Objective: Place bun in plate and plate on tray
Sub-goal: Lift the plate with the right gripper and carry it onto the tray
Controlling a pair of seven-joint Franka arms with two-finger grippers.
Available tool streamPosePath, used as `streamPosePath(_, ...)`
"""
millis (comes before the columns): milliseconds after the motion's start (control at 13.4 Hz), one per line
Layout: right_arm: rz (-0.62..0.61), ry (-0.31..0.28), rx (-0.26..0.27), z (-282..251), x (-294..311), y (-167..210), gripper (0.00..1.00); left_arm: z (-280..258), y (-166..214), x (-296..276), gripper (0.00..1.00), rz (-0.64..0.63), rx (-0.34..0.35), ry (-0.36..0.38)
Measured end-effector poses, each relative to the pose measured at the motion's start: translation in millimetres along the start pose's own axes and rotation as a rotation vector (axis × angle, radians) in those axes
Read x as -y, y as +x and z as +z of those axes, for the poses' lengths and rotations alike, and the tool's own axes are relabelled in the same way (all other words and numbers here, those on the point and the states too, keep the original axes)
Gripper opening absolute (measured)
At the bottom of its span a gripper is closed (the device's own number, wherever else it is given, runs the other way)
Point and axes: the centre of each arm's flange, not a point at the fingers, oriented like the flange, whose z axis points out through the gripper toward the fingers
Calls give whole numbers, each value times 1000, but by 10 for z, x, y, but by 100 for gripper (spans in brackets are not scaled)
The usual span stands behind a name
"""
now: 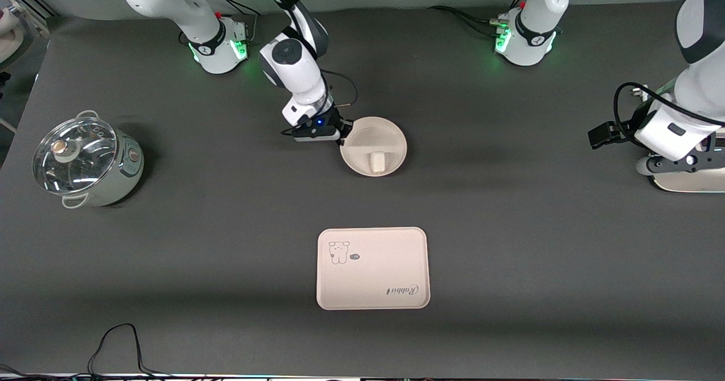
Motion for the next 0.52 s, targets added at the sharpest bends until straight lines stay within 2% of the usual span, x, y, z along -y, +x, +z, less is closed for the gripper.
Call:
streamPosePath(225,-17,5,29,-549,57,220,4,-41,-16,-59,100,11,1,2)
streamPosePath(524,-6,92,31,-1331,142,367,4,-43,-15,-60,100,11,2,2)
